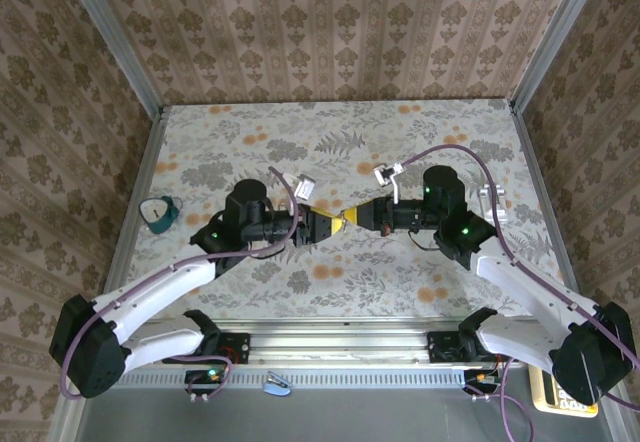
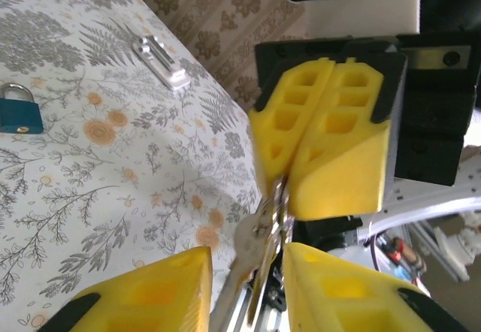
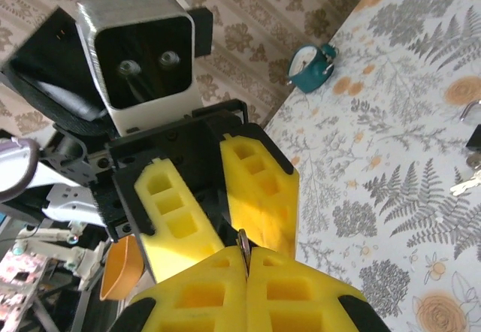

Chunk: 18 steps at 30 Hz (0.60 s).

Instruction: Unlock with the key

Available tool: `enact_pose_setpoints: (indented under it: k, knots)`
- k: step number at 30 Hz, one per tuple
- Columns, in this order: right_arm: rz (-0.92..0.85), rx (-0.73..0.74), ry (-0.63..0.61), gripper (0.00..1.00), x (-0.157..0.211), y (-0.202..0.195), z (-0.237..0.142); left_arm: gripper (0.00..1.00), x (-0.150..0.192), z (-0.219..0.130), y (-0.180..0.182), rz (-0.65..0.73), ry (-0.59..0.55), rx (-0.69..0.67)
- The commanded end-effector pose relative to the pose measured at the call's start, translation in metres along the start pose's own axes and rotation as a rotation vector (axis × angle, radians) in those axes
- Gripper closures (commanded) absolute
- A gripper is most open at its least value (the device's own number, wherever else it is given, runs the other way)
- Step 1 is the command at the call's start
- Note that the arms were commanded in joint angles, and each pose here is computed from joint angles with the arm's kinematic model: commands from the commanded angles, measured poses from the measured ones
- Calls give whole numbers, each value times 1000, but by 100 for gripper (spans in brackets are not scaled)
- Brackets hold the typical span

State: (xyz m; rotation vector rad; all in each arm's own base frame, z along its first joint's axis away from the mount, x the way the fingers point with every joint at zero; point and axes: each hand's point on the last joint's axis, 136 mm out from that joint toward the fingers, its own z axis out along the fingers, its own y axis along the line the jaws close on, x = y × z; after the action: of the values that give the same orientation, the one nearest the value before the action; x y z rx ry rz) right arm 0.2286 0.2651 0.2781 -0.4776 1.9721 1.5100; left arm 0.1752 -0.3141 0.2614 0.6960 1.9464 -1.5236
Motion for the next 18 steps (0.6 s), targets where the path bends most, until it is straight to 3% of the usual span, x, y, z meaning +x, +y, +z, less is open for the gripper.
enact_pose_setpoints:
  k: [1,8,18]
  knots:
    - [-28,22,-84,100,-13,2,-5,63,-21,-13,-5,3,-124,22]
    - [-10,21,-129,100,-18,0,-7,52,-30,-21,-11,-10,-190,68]
    - [-5,0,-161,100,-23,4,-8,48,-34,-15,-19,-28,-196,150]
